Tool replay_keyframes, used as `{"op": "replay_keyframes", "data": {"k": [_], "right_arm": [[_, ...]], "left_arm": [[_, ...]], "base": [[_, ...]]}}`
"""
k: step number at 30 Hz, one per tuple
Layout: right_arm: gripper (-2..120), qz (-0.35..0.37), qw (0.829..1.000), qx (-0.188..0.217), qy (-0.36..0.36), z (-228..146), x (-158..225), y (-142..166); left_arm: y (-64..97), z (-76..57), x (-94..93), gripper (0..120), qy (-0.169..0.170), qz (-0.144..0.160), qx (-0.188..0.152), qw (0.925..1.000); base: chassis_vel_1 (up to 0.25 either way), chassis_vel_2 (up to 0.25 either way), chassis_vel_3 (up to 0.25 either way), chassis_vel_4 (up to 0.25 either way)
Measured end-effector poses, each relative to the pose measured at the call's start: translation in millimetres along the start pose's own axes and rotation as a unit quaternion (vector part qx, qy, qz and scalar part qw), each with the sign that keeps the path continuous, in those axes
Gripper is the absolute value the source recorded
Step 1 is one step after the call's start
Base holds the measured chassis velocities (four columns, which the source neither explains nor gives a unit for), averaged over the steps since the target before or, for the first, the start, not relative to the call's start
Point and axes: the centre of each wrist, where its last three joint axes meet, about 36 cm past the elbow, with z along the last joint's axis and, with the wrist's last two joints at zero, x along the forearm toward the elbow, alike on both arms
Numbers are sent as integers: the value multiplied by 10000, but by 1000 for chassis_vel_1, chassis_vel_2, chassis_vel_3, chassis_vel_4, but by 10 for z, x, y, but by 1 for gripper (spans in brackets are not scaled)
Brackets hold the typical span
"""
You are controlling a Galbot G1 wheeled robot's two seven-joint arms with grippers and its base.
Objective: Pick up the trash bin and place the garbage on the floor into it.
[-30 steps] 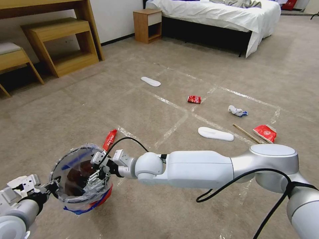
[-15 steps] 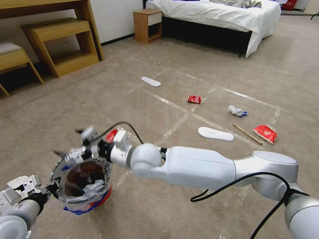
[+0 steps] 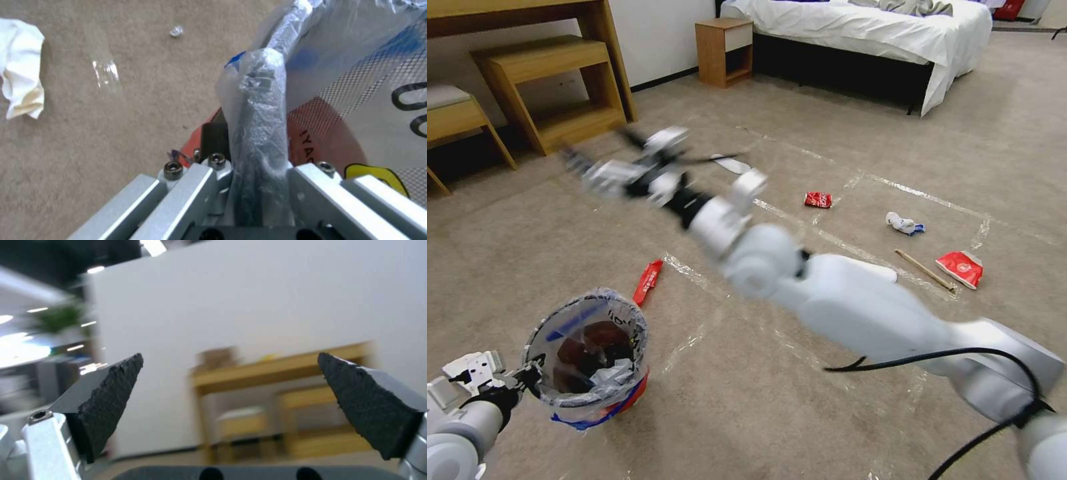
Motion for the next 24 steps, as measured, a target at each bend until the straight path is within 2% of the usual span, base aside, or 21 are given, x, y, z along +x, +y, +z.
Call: {"op": "replay_keyframes", "data": {"k": [4,5,8,9,12,13,15,16,19,20,22,24], "right_arm": [[100,981,9931,489,-408,-450,614,-583],[100,981,9931,489,-408,-450,614,-583],[100,1581,9827,785,-553,-633,1130,-772],[100,1581,9827,785,-553,-633,1130,-772],[100,2193,9652,1202,-762,-810,1622,-848],[100,2193,9652,1202,-762,-810,1622,-848],[100,2668,9478,1536,-825,-889,1978,-866],[100,2668,9478,1536,-825,-889,1978,-866],[100,3175,9255,1891,-830,-925,2295,-834],[100,3175,9255,1891,-830,-925,2295,-834],[100,3451,9073,2239,-871,-972,2512,-776],[100,3536,9020,2322,-866,-977,2593,-747]], "left_arm": [[43,-9,-6,1,-54,-23,5,10000],[43,-9,-6,1,-54,-23,5,10000],[58,-5,-19,1,-64,-46,-5,10000],[58,-5,-19,1,-64,-46,-5,10000],[66,-9,-33,1,-67,-48,0,10000],[66,-9,-33,1,-67,-48,0,10000],[70,-14,-39,1,-66,-48,-10,10000],[70,-14,-39,1,-66,-48,-10,10000],[78,-17,-34,1,-78,-51,-16,10000],[78,-17,-34,1,-78,-51,-16,10000],[81,-15,-32,1,-91,-55,-35,9999],[81,-16,-32,1,-101,-52,-49,9999]], "base": [[0,0,0,0],[0,0,0,0],[0,0,0,0],[0,0,0,0],[0,0,0,0],[0,0,0,0],[0,0,0,0],[0,0,0,0],[0,0,0,0],[0,0,0,0],[0,0,0,0],[0,0,0,0]]}}
